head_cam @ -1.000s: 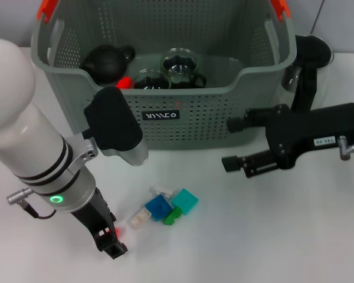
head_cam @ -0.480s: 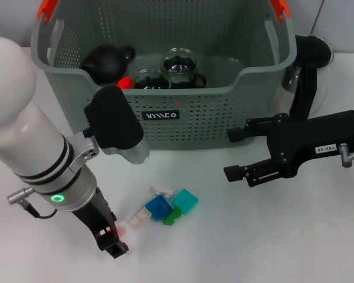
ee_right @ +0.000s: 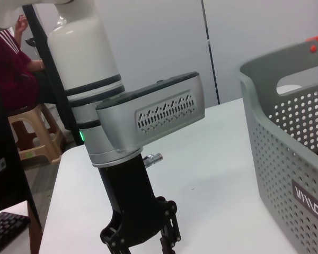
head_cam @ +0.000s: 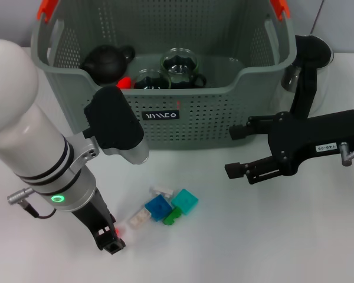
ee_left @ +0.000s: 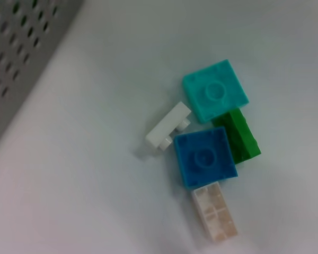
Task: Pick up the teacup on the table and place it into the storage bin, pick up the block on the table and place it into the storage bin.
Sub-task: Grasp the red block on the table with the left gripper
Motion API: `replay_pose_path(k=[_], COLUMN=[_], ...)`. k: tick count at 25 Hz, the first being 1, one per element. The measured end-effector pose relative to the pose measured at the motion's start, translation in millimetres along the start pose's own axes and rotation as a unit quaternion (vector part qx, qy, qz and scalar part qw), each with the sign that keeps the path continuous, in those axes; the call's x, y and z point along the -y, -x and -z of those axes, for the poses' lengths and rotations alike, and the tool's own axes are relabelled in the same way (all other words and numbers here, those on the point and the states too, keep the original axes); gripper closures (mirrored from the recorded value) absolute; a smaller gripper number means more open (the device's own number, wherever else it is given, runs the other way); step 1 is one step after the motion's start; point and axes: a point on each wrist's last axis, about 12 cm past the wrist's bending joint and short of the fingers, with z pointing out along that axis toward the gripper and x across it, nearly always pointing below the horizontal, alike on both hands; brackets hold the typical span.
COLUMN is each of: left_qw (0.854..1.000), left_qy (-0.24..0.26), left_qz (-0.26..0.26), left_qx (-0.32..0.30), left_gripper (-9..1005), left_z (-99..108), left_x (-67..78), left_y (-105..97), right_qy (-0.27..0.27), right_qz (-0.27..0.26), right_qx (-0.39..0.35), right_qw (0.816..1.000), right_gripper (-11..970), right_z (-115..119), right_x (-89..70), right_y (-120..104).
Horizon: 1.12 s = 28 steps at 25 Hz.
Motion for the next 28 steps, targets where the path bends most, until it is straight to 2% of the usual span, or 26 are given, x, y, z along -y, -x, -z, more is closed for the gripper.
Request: replay_pose_path(k=[5, 28], left_qw=[1.000, 1.000], left_qy=[0.001, 0.001], left_qz=[0.001, 0.001], left_qx=[-0.001, -0.009], left_gripper=[490, 566], left_z=[-0.7, -5.3], left_x=[-0.2, -0.4], left_y=[-0.1, -1.2], right_qy=[-0.001, -0.007], right_qz=[0.001, -0.001], right_qx=[0.001, 0.009], right_qw=[1.000, 1.000], right_gripper=[14, 15], right_z=[-0.6, 0.7], right_x=[0.3, 1.2], right_y=[0.5, 1.2])
